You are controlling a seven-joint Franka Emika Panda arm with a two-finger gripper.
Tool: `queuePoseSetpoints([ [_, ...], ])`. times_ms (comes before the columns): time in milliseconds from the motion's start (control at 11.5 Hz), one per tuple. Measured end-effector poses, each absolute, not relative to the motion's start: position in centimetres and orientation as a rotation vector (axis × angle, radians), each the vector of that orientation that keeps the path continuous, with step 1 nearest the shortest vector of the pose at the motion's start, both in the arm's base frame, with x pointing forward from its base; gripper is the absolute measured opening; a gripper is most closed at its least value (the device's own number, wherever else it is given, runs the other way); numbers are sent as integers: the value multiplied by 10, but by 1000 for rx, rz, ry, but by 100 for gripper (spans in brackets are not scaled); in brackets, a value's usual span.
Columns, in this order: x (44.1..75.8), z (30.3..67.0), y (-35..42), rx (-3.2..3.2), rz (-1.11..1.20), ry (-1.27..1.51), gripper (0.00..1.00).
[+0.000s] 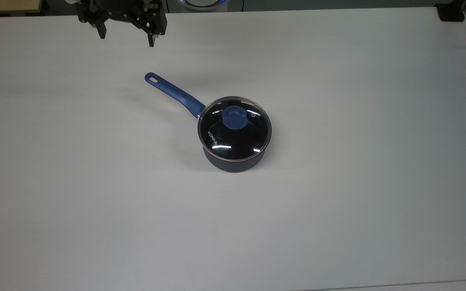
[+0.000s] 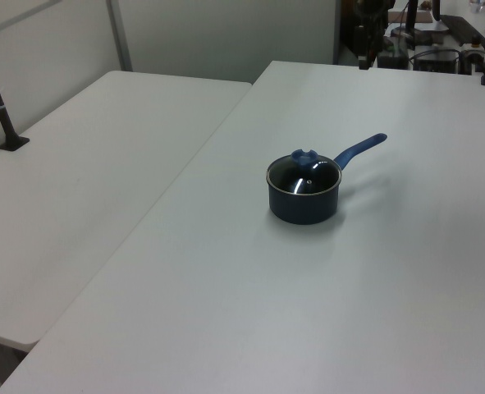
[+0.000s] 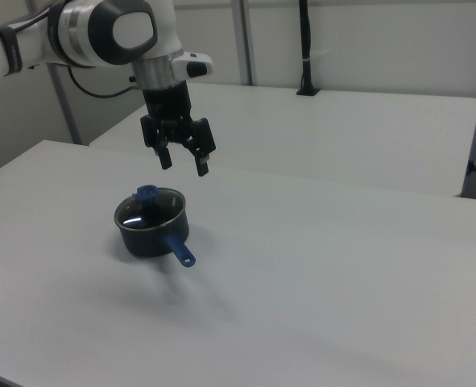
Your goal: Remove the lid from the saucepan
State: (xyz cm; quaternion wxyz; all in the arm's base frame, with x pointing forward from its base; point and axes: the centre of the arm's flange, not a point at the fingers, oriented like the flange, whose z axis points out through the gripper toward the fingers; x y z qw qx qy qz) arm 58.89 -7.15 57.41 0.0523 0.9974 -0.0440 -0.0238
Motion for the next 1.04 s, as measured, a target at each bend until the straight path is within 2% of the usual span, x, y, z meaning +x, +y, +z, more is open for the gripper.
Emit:
queuePoseSetpoints([
  [782, 588, 575, -77, 3032, -71, -149, 100],
  [1043, 594, 576, -92, 3030, -1, -147, 100],
])
